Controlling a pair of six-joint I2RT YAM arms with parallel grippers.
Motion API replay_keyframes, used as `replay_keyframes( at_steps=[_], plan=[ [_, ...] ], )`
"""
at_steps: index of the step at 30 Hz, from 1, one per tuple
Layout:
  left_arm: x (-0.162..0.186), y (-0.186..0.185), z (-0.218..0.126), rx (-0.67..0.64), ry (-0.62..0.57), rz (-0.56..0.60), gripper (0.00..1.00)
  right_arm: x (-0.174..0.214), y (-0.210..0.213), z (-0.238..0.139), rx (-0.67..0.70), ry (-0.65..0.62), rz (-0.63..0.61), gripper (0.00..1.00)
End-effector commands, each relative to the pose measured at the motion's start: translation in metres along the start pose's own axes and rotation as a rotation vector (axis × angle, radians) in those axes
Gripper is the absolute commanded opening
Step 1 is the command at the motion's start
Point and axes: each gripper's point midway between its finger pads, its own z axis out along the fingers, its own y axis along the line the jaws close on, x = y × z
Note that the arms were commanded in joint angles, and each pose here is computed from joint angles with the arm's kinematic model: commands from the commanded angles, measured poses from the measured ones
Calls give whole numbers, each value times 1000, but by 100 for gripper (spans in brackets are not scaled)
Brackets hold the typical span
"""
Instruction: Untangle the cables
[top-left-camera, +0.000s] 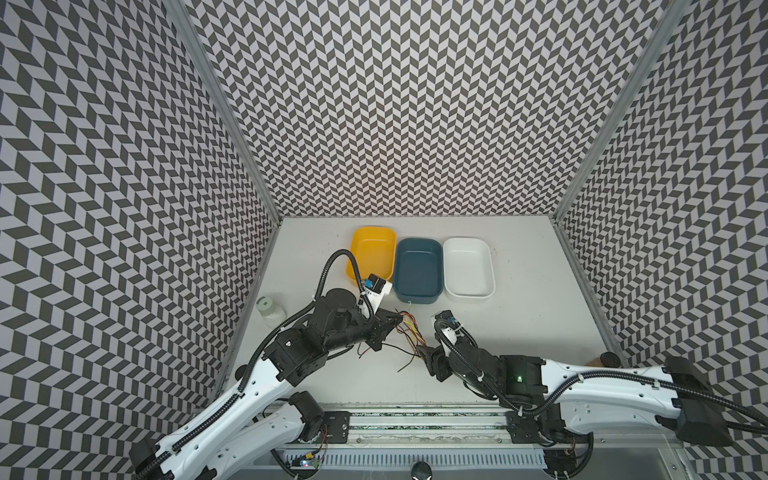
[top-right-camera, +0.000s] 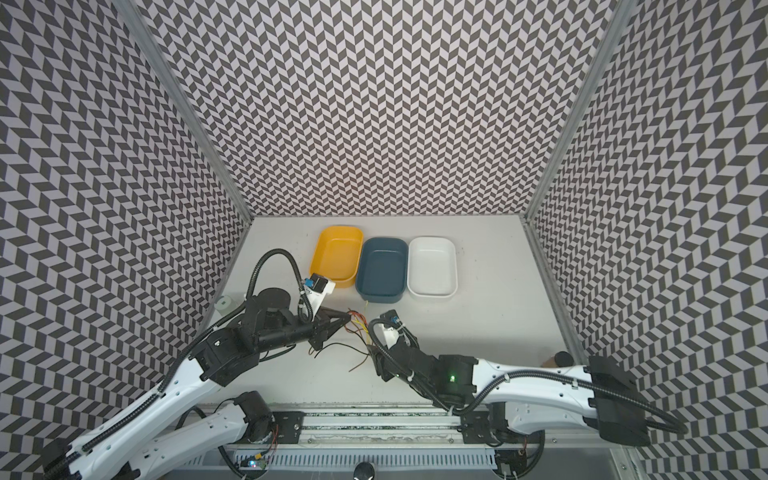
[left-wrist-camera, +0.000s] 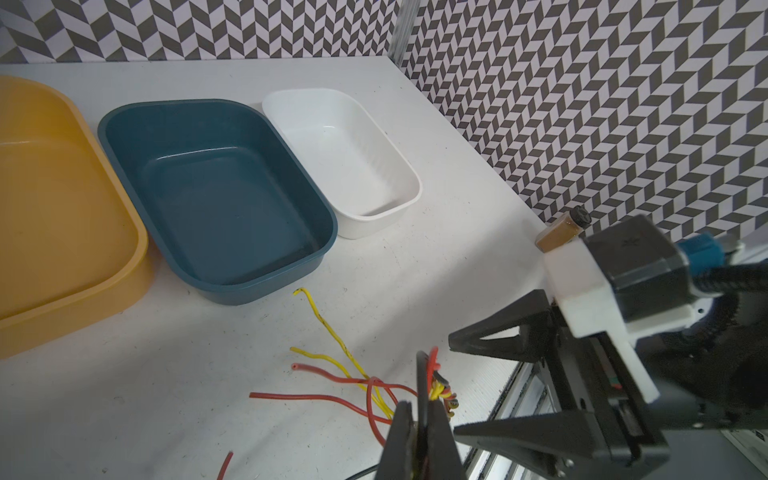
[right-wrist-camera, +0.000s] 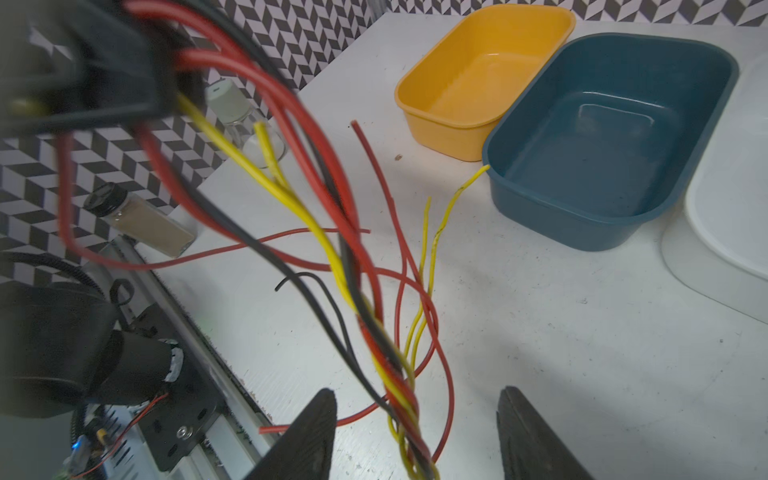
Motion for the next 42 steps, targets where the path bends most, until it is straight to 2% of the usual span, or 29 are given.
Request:
replay_keyframes(
  at_steps=[1,5,13,24,29,34,38,42],
  plan=[
    [-10,-11,-5,47,-42,9,0,-22,2,2,45,-76,26,62],
    [-10,-17,-5,82,-39,7,0,-19,2,9,83,-49,8,62],
    [-8,-21,-9,92,-37,21,0,-27,-30,3,253,-108,52,61],
    [1,-22,-15,91,-7,50,0,-33,-64,-2,357,-153,71,50],
    [8,-33,-16,158,24,51,0,-42,-78,0,314,-178,96,54],
    [14,-44,-13,222,71,44,0,-60,-63,-6,119,-260,100,62],
    [18,-45,-11,223,91,48,0,-73,-48,-19,9,-309,94,64],
    [15,-39,-11,182,74,51,0,-68,-37,-23,-51,-261,55,66]
  ],
)
